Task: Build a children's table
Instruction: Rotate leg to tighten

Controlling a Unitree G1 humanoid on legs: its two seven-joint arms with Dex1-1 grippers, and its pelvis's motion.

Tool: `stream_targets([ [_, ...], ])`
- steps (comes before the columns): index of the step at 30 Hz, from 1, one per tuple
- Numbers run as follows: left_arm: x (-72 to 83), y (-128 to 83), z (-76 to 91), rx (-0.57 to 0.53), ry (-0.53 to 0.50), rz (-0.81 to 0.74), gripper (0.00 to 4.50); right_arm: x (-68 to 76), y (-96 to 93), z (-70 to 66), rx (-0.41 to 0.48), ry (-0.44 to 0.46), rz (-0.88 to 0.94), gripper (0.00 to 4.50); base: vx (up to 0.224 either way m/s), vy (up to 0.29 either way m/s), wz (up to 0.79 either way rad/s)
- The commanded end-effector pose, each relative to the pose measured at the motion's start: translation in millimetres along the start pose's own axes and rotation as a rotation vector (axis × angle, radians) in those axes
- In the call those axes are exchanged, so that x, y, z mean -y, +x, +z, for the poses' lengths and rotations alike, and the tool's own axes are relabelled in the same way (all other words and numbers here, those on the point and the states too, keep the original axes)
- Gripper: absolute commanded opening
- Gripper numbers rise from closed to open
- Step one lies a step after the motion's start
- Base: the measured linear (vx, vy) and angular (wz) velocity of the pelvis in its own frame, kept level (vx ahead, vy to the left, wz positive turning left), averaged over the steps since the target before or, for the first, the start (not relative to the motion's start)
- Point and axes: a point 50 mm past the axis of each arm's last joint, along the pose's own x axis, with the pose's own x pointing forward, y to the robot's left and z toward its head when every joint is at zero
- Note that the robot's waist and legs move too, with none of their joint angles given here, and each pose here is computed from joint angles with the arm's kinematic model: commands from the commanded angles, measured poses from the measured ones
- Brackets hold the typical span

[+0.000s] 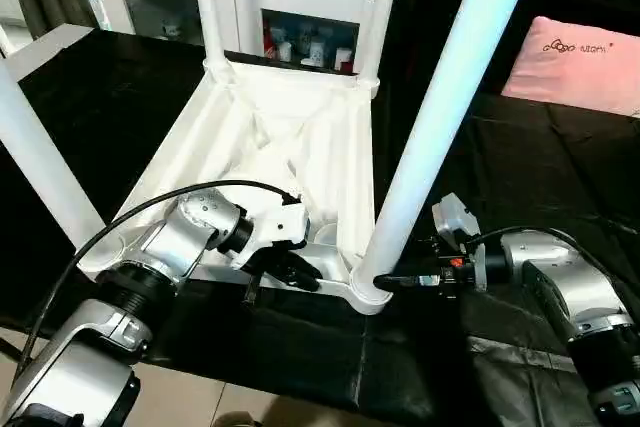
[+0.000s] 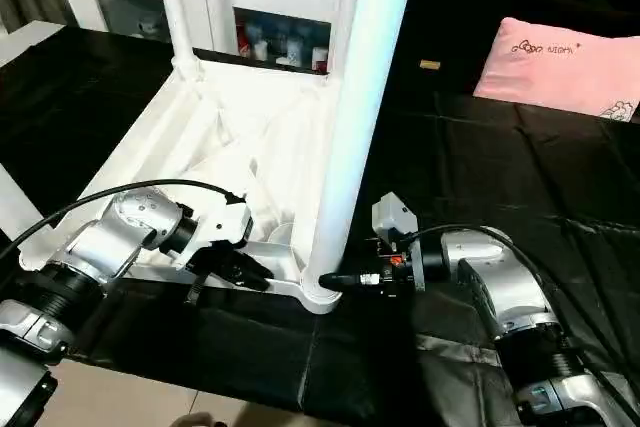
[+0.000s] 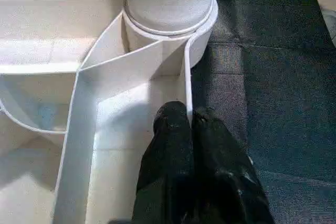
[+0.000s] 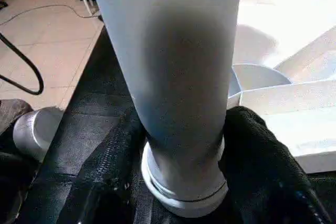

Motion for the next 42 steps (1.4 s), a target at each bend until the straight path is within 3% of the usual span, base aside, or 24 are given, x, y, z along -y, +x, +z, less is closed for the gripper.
stream_targets([
  [1, 3.1, 10.7, 10.6, -0.003, 0.068, -0.094, 0.00, 3.1, -1.6, 1.7, -0.003, 0.002, -0.015, 1.96, 0.000, 0.000, 0.00],
  [13, 2.0, 16.2, 7.1, 0.043, -0.019, -0.016, 0.00, -14.8, 7.2, -7.8, 0.051, 0.045, 0.017, 1.93, 0.000, 0.000, 0.00],
  [19, -4.9, 20.2, 10.7, 0.079, -0.078, 0.077, 0.00, -12.5, 13.4, -8.9, 0.125, 0.092, -0.100, 1.93, 0.000, 0.000, 0.00],
  [20, -13.0, 26.1, 19.1, 0.129, -0.134, 0.169, 0.00, -7.6, 21.5, -14.8, 0.133, 0.139, -0.236, 1.93, 0.000, 0.000, 0.00],
  [25, -21.5, 39.9, 37.2, 0.219, -0.238, 0.272, 0.00, 0.8, 42.7, -26.0, 0.127, 0.234, -0.491, 1.93, 0.000, 0.000, 0.00],
  [32, -37.1, 51.8, 58.4, 0.272, -0.344, 0.459, 0.00, 23.7, 75.8, -17.1, 0.168, 0.424, -0.833, 1.90, -0.002, 0.010, -0.05],
  [38, -44.1, 53.0, 65.2, 0.266, -0.361, 0.542, 0.00, 33.8, 89.4, -2.1, 0.193, 0.424, -0.976, 1.90, 0.000, 0.000, 0.00],
  [39, -44.5, 51.6, 63.5, 0.247, -0.354, 0.555, 0.00, 34.6, 88.2, 0.6, 0.197, 0.403, -0.986, 2.46, 0.000, 0.000, 0.00],
  [42, -44.5, 45.7, 53.8, 0.210, -0.343, 0.567, 0.00, 33.1, 81.2, -1.4, 0.200, 0.390, -0.976, 2.63, 0.000, 0.000, 0.00],
])
